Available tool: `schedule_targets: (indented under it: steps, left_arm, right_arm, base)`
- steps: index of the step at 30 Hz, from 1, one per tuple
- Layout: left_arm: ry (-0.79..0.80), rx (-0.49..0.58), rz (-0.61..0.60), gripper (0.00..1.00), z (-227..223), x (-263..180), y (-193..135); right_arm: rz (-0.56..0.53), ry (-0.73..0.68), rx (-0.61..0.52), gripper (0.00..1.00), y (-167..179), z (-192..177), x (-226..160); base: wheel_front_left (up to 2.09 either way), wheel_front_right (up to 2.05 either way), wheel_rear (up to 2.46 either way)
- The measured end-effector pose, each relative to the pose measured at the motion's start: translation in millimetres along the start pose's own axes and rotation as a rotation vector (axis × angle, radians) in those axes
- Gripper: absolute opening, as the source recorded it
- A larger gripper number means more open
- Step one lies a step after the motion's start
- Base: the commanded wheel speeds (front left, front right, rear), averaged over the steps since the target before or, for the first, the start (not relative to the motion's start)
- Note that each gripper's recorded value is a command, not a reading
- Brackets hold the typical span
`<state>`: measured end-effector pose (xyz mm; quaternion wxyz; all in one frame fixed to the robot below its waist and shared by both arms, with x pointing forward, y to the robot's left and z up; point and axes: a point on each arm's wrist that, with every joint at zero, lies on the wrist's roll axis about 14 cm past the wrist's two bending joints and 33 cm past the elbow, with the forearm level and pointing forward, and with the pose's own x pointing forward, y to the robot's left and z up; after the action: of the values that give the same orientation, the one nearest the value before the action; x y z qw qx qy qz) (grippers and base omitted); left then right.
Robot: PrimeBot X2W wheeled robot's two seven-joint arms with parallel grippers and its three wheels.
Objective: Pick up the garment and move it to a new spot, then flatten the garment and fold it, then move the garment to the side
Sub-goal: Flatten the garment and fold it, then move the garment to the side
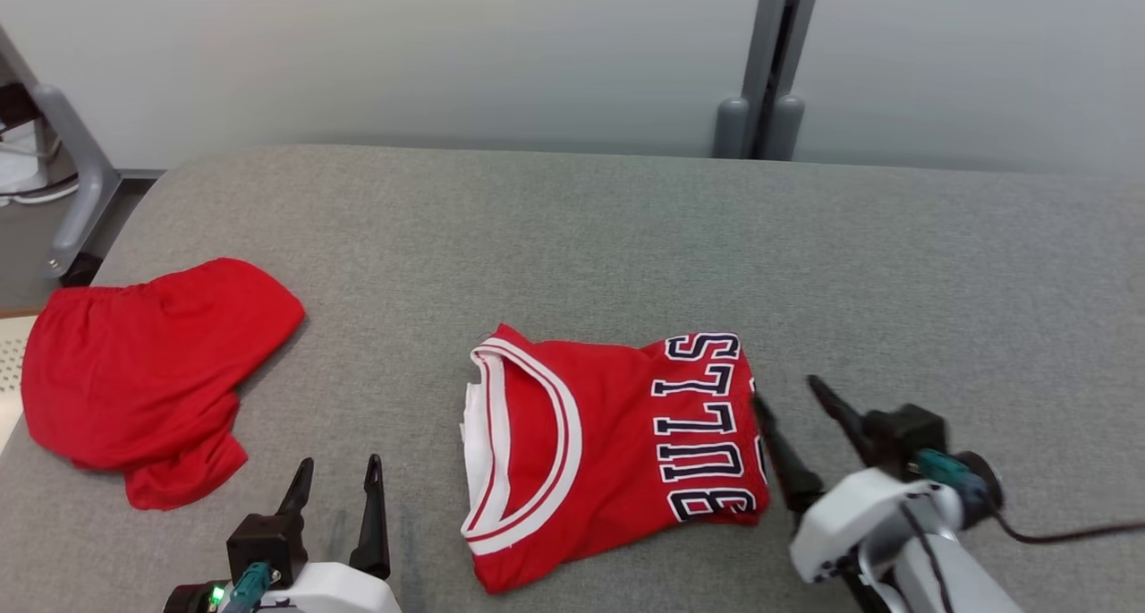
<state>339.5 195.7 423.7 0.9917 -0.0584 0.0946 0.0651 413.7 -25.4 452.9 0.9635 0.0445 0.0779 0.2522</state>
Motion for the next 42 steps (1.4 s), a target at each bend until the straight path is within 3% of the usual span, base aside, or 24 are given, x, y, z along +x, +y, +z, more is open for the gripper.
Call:
schedule_targets:
  steps: [4, 11, 23, 33, 42]
  left_arm:
    - [-0.01, 0.0, -0.012, 1.0, 3.4, 2.5, -3.6]
    - [-0.024, 0.015, -0.038, 1.0, 7.7, 4.1, -10.8]
    - [-0.027, 0.03, -0.05, 1.0, 6.4, -1.6, -12.4]
    - [-0.016, 0.023, -0.04, 1.0, 1.8, -7.7, -7.9]
    - [0.007, 0.004, 0.049, 1.0, -6.4, -20.2, 20.8]
  right_arm:
    - [-0.139, -0.042, 0.016, 1.0, -38.3, 4.9, -24.1]
    - [-0.254, -0.072, 0.037, 1.0, -66.2, 6.2, -53.8]
    - [-0.336, -0.062, 0.071, 1.0, -77.2, -7.4, -92.7]
    - [-0.251, -0.029, 0.093, 1.0, -53.1, -15.9, -75.4]
    - [-0.101, 0.011, 0.182, 1.0, -16.4, -13.8, -13.0]
  base:
    - [0.0, 0.0, 0.0]
    - [0.0, 0.0, 0.0]
    - [0.0, 0.0, 0.0]
    - [0.0, 0.0, 0.0]
    - [0.0, 0.0, 0.0]
